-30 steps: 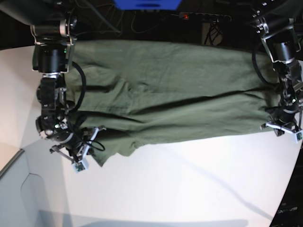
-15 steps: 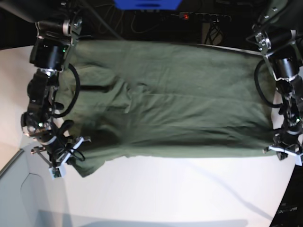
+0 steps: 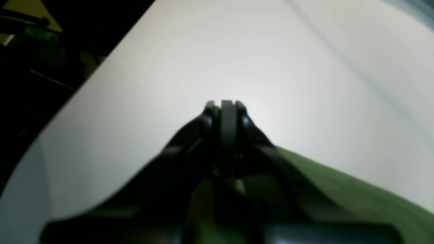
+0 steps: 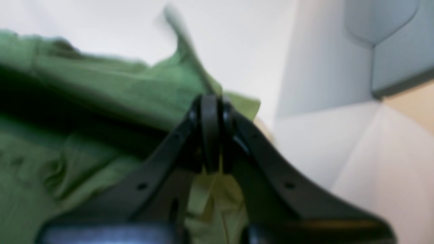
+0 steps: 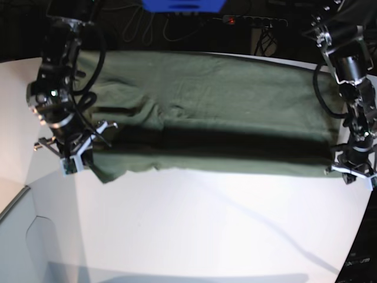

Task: Layout the t-shirt on the table in an organized manner, then fold the t-shirt properly
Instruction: 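Regrasp the folded shirt edge with both grippers, then pull the folded strip toward the robot with both grippers and flatten it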

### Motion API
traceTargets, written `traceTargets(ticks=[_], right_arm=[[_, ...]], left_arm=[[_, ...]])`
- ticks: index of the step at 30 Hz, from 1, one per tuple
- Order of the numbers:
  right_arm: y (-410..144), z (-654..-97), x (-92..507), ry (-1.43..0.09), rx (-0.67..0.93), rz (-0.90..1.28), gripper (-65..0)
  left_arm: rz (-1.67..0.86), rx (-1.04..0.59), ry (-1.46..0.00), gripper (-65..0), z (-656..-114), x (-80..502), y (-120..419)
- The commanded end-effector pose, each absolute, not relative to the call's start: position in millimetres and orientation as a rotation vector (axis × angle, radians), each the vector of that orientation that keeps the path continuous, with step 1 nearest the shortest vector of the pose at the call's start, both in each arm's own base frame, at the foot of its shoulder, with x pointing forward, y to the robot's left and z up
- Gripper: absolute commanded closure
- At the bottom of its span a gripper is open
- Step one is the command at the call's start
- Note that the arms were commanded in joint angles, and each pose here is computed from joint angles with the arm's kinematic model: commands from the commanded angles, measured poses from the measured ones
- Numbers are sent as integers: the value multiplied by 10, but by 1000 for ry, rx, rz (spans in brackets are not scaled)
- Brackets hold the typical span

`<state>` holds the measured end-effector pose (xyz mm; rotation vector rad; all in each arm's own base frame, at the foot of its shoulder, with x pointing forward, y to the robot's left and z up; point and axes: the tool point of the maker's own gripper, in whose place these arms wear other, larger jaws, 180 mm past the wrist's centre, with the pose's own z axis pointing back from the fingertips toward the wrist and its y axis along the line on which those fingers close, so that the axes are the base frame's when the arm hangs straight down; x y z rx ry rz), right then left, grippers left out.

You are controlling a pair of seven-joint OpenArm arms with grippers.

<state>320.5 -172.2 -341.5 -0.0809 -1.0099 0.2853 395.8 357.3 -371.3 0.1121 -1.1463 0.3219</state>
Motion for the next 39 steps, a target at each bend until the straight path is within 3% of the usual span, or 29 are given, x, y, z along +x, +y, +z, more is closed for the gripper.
traceTargets(ticks=[1, 10, 19, 39], right_arm=[[-1701, -3200, 3246, -1084, -89, 295, 0], [-1612, -3397, 2708, -1004, -70, 287, 0], [-1604, -3611, 2220, -896, -63, 300, 0], [-1461, -3795, 1718, -865, 8, 279, 0]], left_arm=[[304, 127, -1236, 0, -3413, 4062, 3628], [258, 128, -1220, 0, -3567, 3666, 3370], [335, 176, -1201, 0, -3634, 3397, 3635], [344, 160, -1114, 0, -3978, 3074, 3503]])
